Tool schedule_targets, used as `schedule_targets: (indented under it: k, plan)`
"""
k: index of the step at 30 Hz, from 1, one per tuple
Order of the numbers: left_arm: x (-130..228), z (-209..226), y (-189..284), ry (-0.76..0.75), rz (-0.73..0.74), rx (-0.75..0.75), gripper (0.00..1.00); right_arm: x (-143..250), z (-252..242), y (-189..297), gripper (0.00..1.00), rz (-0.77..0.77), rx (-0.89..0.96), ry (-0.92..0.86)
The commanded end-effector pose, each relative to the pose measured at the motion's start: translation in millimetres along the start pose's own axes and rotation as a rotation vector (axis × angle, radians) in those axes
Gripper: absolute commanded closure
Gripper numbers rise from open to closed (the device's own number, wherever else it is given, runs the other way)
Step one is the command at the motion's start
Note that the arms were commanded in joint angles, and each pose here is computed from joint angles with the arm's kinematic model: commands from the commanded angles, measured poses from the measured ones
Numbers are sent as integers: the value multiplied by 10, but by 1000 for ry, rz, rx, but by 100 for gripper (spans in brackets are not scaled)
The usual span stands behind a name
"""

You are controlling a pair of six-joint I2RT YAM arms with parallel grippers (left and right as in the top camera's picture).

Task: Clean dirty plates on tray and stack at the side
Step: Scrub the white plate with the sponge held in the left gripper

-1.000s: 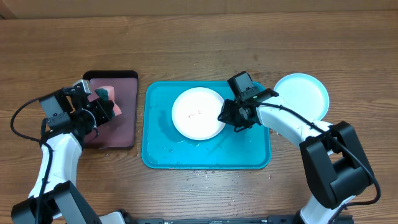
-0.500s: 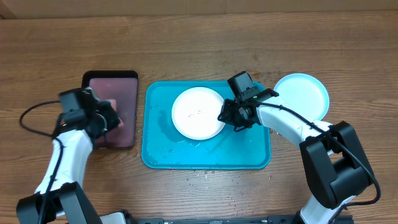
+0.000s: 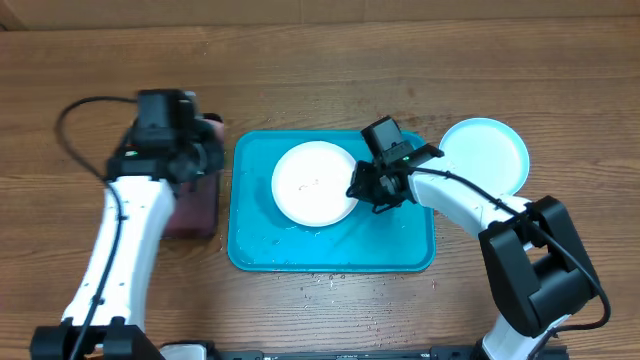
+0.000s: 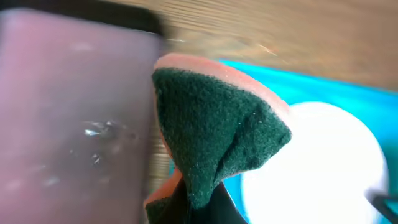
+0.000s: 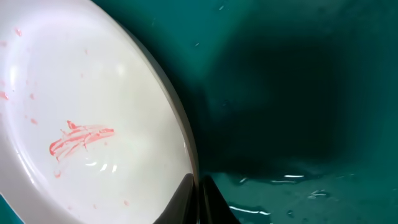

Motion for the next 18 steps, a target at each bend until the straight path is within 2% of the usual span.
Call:
schedule_targets:
  k: [1,8,14,18]
  plan:
    - [52,-406,-114,-141,25,103,96,82,73,-41,96,9,-7,24]
    - [386,-1000,-621,-345,151,233,96,114,110,-50,96,7,-7,32]
    - [714,-1348,-983,-523,227,297,96,114,110,-50,96,7,-7,31]
    - [848,-1448,-1120,-574,255,309,96,114,110,-50,96,7,-7,31]
Point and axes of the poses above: each gripper's point midway between its finger pads, its own y axis back along the fingers, its own z axis along the line the jaws close on, x = y × z, the point moved 4 cm from there along y, back along the fingers, and after that the axes turned 4 degrees about -y, right-handed, at the moved point
